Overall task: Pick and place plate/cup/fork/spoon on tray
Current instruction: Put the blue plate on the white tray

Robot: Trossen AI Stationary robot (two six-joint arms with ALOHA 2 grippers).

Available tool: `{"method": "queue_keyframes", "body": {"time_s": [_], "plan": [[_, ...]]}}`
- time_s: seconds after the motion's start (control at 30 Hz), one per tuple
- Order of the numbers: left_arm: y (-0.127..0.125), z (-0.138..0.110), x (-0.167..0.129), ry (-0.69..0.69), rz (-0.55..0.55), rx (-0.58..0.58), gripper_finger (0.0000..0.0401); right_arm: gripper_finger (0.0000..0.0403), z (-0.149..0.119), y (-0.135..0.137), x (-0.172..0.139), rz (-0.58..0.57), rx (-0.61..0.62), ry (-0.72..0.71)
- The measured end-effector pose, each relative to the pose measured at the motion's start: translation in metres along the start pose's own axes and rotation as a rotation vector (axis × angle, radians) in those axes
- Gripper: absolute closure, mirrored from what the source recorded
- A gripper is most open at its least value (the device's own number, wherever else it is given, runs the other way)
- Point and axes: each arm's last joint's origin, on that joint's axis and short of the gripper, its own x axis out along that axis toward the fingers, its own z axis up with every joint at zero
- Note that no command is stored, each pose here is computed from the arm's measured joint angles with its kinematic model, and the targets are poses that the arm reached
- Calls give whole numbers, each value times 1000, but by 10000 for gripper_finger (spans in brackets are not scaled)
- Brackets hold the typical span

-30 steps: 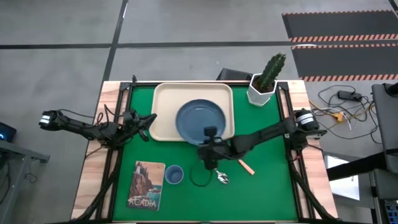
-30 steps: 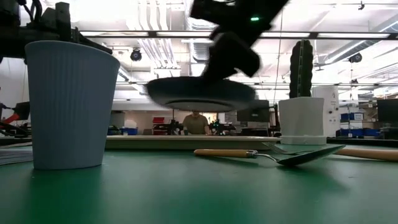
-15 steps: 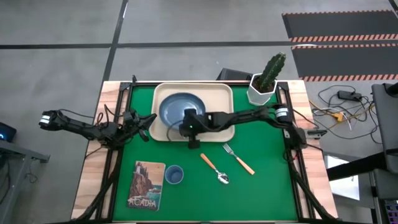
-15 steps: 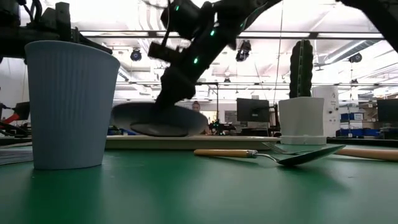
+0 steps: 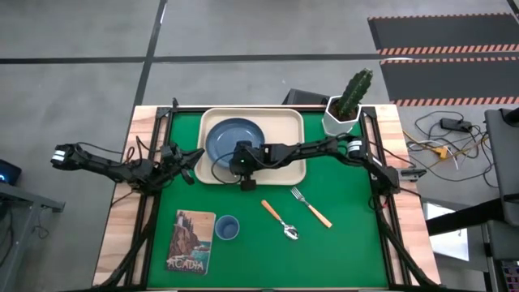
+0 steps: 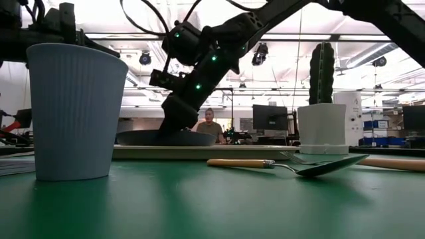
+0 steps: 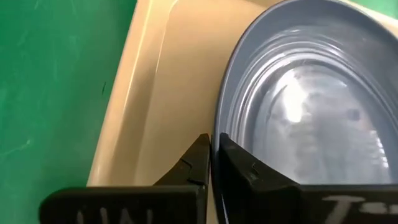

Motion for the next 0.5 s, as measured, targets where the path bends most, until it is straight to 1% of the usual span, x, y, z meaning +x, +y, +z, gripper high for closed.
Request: {"method": "queue_keyframes", "body": {"time_s": [0.1,0.37,0.5], "plan": [[0,0,0,0,0,0,401,365,0,-3,-1,0,15,-4],[0,0,0,0,0,0,401,286,1,-5,-4,7,61,-6],[0,0,0,0,0,0,401,261,8,-5,-20,10,94,-9]]}}
